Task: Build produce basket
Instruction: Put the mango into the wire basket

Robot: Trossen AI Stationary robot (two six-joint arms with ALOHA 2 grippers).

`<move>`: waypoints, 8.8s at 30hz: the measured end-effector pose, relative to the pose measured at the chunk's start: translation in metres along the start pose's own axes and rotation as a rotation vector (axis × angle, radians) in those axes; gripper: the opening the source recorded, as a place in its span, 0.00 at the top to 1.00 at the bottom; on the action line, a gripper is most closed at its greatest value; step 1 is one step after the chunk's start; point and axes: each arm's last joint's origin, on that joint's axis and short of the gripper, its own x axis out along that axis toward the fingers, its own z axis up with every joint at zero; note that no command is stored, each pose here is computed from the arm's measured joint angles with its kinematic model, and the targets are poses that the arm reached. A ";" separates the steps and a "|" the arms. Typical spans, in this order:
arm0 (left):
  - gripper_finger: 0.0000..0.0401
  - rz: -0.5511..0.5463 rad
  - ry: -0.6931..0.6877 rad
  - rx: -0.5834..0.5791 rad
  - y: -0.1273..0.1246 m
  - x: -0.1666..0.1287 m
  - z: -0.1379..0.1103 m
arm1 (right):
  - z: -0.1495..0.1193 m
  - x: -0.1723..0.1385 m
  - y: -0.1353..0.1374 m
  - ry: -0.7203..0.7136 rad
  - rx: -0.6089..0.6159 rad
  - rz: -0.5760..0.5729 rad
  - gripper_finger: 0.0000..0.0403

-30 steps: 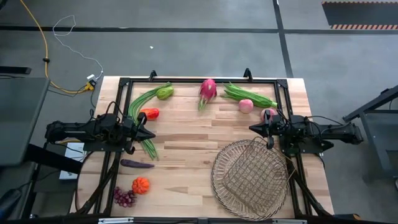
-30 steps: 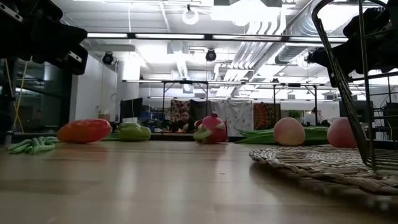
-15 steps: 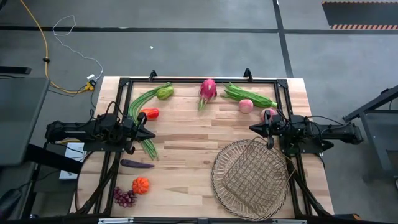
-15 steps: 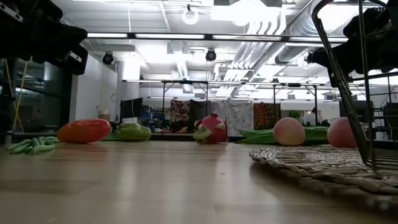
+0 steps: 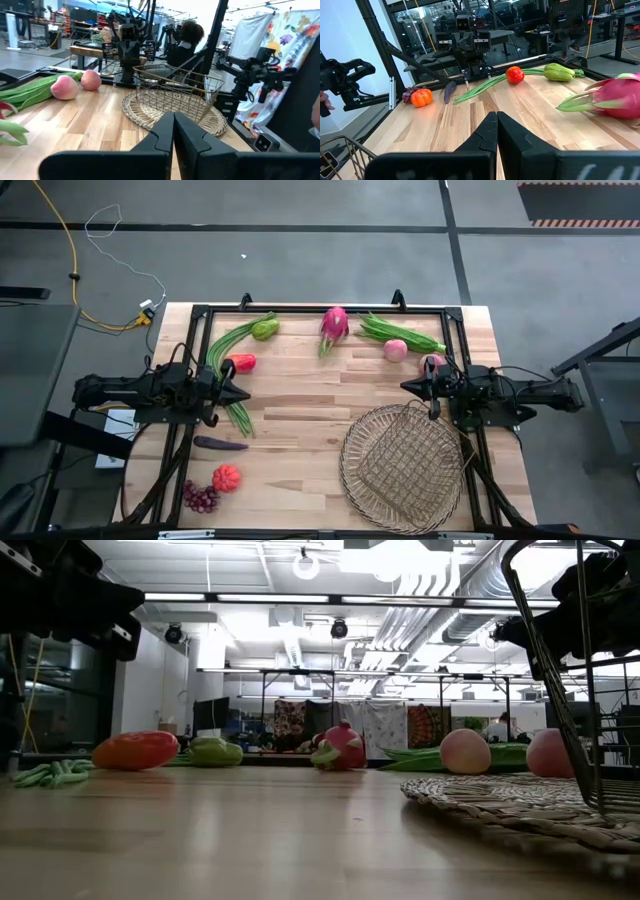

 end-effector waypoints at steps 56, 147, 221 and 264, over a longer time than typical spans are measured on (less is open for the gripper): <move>0.18 0.613 1.364 -0.064 0.073 0.064 0.089 | 0.000 0.000 0.000 -0.001 0.000 0.000 1.00; 0.41 0.288 -0.062 -0.267 0.022 0.145 0.131 | 0.000 0.000 0.000 -0.002 0.000 0.001 1.00; 0.39 0.211 0.022 -0.133 0.015 0.150 0.150 | 0.193 0.256 0.057 0.395 0.029 -0.109 0.11; 0.21 0.134 0.029 -0.165 0.019 0.167 0.146 | 0.187 0.260 0.061 0.420 0.050 -0.049 0.44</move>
